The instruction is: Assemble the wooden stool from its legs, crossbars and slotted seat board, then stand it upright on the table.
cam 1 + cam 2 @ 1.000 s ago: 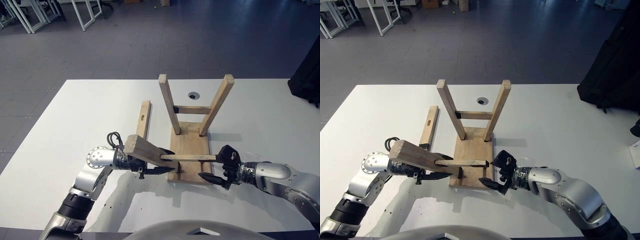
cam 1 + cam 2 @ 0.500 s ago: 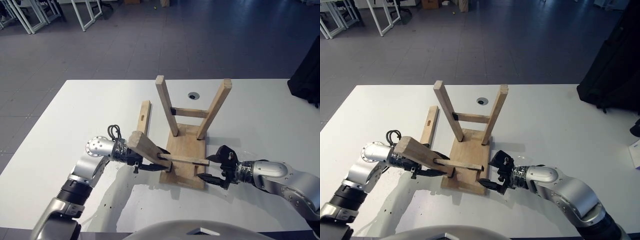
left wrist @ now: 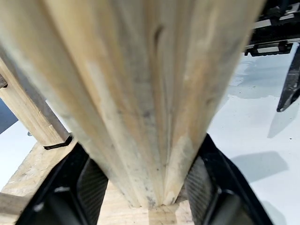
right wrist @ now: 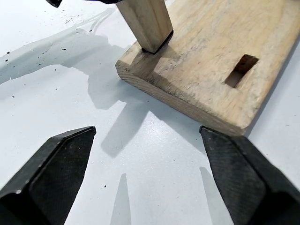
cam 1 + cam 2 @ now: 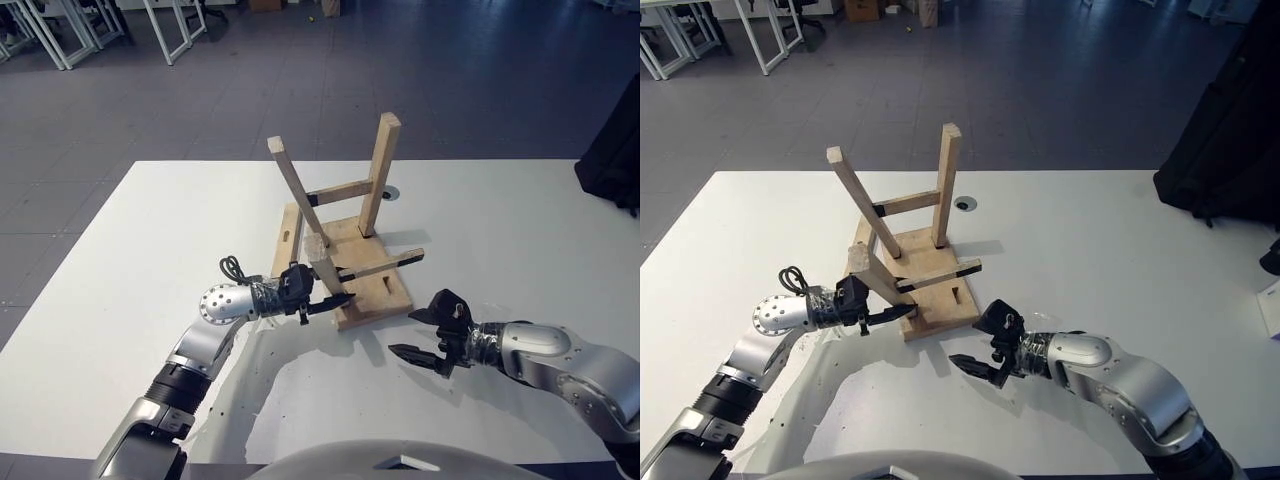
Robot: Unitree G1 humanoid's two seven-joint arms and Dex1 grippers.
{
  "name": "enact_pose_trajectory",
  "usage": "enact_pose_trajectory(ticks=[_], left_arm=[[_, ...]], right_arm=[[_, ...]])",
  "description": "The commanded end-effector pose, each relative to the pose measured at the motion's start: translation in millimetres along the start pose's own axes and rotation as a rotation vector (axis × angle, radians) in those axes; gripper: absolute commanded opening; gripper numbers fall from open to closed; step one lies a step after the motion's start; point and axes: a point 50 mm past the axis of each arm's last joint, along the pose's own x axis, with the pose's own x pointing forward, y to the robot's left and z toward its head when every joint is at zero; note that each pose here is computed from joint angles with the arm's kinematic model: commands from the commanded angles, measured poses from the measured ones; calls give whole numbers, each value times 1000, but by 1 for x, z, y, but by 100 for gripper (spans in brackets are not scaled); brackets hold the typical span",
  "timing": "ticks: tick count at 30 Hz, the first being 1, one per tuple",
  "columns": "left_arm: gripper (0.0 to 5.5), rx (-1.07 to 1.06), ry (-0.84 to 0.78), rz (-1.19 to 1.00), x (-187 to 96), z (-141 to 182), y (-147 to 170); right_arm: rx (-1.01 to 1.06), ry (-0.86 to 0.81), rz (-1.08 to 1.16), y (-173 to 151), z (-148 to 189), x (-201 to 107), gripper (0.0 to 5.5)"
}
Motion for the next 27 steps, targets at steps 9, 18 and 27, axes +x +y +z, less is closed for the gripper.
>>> enact_pose_trajectory(ticks=[9,18,27], left_arm=[[207,-65,135,-277,-8,-4,19],[250,4,49,-286,-2,13,24],[402,116,236,-323,-33,15,40]], right_arm=[[3,-1,-16,3,0,4,409],[6,4,-20,3,-1,5,409],[13,10,-39,7,-6,7,409]])
